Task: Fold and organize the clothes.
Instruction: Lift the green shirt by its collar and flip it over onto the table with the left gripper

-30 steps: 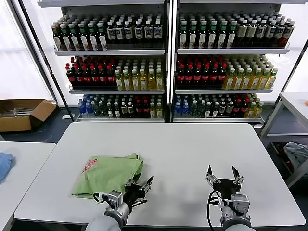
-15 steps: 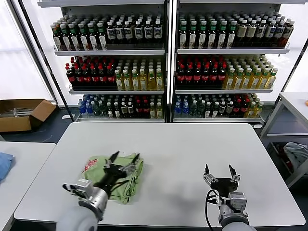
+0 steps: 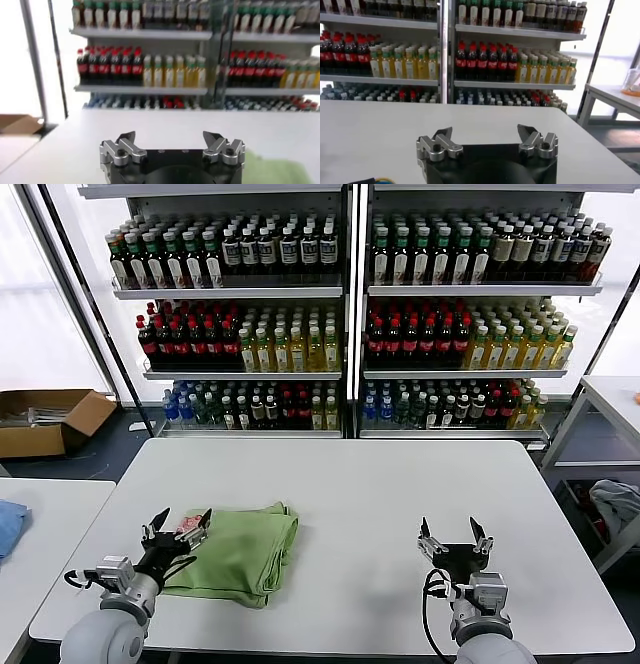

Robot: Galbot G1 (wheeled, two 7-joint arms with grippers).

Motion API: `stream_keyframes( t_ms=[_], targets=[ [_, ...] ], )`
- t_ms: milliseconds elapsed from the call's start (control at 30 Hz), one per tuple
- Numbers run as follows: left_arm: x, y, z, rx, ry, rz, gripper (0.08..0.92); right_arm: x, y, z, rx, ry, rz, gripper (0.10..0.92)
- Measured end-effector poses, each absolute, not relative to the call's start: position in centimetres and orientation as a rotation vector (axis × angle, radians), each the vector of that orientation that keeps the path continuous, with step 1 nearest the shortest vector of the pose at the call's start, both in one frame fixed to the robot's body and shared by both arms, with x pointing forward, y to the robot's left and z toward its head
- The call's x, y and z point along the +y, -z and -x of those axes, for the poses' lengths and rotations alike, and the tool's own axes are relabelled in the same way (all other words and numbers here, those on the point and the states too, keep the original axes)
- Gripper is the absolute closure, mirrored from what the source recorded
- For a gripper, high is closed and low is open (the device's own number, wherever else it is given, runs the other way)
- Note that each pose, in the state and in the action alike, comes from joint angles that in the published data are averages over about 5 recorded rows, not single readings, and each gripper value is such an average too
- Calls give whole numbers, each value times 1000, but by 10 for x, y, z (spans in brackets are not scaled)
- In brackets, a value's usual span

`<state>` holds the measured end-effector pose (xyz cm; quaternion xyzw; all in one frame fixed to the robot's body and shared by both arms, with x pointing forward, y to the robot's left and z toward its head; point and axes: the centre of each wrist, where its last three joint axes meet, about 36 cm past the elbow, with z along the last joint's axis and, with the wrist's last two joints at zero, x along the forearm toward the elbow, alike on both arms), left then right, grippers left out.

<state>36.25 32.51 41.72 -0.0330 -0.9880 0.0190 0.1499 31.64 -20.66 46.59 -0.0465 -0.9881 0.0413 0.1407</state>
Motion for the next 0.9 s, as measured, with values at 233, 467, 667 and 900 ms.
stream_keyframes(
  t_ms=[233, 467, 667, 900],
  targets=[
    [342, -396, -366, -2783, -68, 60, 177, -205, -465, -316, -2850, -115, 125, 200],
    [354, -381, -366, -2741, -78, 50, 177, -204, -465, -314, -2848, -114, 113, 200],
    [355, -372, -363, -2717, -97, 57, 189, -202, -467, -314, -2854, -112, 109, 200],
    [351, -365, -362, -2698, -120, 87, 364, -202, -467, -313, -2854, -112, 106, 200]
  ],
)
